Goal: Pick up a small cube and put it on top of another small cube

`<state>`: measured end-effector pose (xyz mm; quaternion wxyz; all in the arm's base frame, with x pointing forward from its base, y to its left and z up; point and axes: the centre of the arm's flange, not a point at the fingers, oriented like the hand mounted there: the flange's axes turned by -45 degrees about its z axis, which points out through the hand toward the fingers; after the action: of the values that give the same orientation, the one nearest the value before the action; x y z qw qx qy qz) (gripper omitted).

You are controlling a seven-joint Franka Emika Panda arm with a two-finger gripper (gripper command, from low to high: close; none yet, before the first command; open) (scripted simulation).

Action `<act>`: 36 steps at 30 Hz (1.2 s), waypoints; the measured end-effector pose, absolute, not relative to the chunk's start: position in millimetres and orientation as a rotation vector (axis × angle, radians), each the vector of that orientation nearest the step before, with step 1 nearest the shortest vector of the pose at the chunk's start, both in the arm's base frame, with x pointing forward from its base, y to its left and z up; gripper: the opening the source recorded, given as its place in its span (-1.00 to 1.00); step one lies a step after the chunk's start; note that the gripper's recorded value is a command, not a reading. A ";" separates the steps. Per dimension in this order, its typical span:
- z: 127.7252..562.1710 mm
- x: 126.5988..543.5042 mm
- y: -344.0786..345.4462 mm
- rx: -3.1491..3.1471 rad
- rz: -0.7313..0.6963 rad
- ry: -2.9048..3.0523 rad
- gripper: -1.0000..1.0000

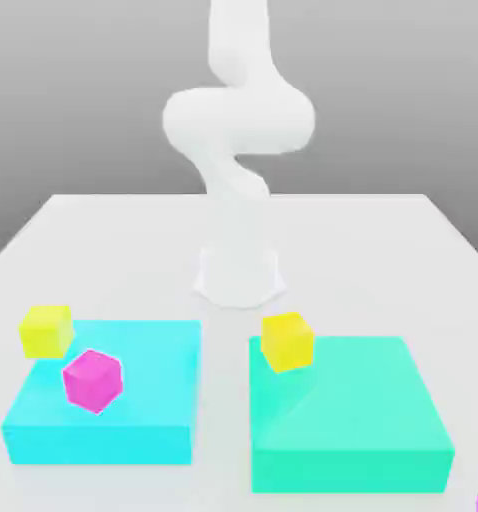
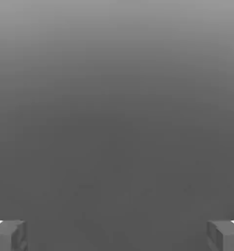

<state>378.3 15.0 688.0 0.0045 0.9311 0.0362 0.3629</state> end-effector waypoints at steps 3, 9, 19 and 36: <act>655.9 415.6 36.6 2.929 1.026 0.285 0.00; 583.0 475.2 85.4 2.922 0.816 0.620 0.00; 433.2 529.6 184.8 2.813 0.471 1.196 0.00; 139.7 507.6 297.1 2.499 0.002 1.903 0.00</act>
<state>507.6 297.1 139.7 0.0002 0.7956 0.6059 0.0006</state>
